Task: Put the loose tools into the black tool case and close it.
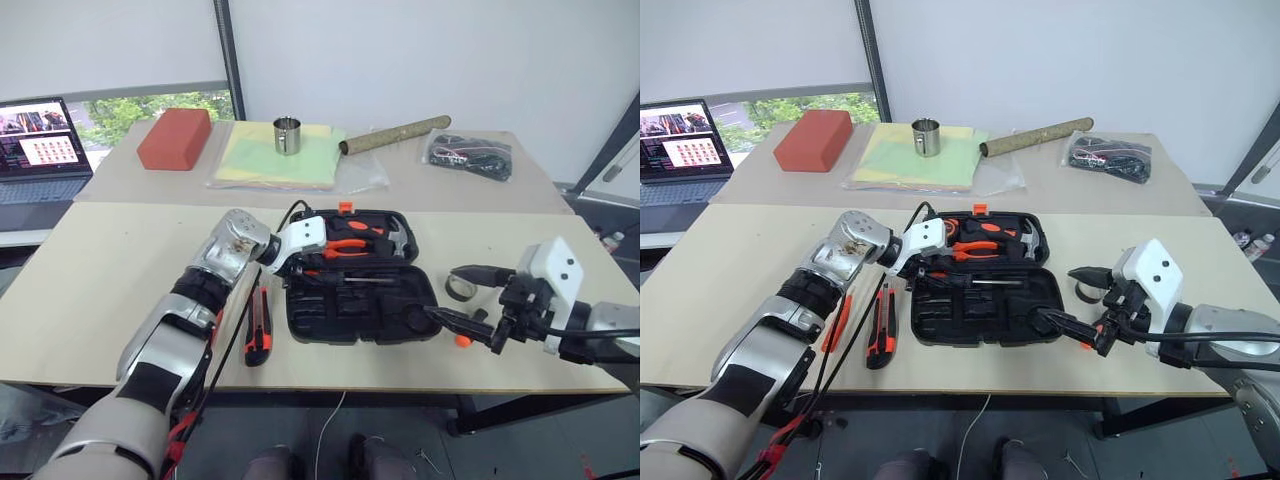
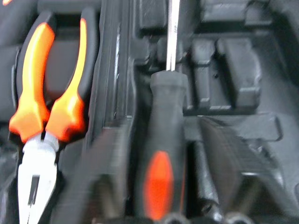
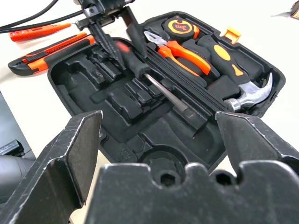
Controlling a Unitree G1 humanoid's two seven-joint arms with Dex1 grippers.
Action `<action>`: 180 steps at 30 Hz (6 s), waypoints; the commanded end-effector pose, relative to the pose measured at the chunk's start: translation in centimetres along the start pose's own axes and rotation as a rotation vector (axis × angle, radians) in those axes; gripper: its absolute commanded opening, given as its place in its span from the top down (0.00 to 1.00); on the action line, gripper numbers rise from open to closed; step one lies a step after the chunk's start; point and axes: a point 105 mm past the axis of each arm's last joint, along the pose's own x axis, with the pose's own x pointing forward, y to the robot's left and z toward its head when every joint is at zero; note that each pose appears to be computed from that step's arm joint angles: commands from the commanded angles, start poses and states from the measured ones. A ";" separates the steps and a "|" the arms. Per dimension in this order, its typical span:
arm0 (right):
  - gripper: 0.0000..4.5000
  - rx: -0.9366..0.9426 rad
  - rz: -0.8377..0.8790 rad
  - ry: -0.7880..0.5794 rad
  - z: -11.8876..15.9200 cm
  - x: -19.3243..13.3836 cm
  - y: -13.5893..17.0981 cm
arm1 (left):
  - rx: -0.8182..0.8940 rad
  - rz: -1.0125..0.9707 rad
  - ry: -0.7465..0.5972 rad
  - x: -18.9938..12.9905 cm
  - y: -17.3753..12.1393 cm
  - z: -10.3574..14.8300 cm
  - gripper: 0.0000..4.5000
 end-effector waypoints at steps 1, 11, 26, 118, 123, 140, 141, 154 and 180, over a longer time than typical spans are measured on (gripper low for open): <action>0.00 -0.051 -0.022 -0.033 1.2 -0.5 -0.1 | 0.056 0.023 -0.067 -0.7 0.7 2.7 0.06; 0.00 -0.052 -0.022 -0.040 1.2 -0.5 0.0 | 0.080 0.008 -0.068 0.1 0.3 2.5 0.63; 0.00 -0.035 -0.078 -0.031 0.6 -0.7 -0.5 | 0.136 0.018 0.133 3.2 -0.4 -1.7 0.98; 0.78 -0.669 0.377 0.104 -1.4 10.7 -3.7 | -0.074 -0.023 -0.308 -10.9 -5.7 1.5 0.00; 0.78 -0.670 0.377 0.131 -2.0 10.3 -3.9 | -0.075 -0.017 -0.309 -10.9 -5.6 1.4 0.00; 0.42 -0.624 0.357 0.170 -2.6 11.5 -4.6 | -0.066 -0.008 -0.316 -10.6 -5.4 1.7 0.00; 0.35 -0.611 0.354 0.153 -2.3 11.6 -4.5 | -0.065 -0.007 -0.315 -10.6 -5.4 1.7 0.00; 0.26 -0.407 0.337 0.051 -0.2 13.2 -3.1 | -0.071 0.004 -0.317 -10.6 -5.3 1.6 0.00; 0.99 -0.280 0.332 -0.053 1.3 13.6 -1.1 | -0.154 0.115 -0.316 -11.3 -5.1 0.2 0.00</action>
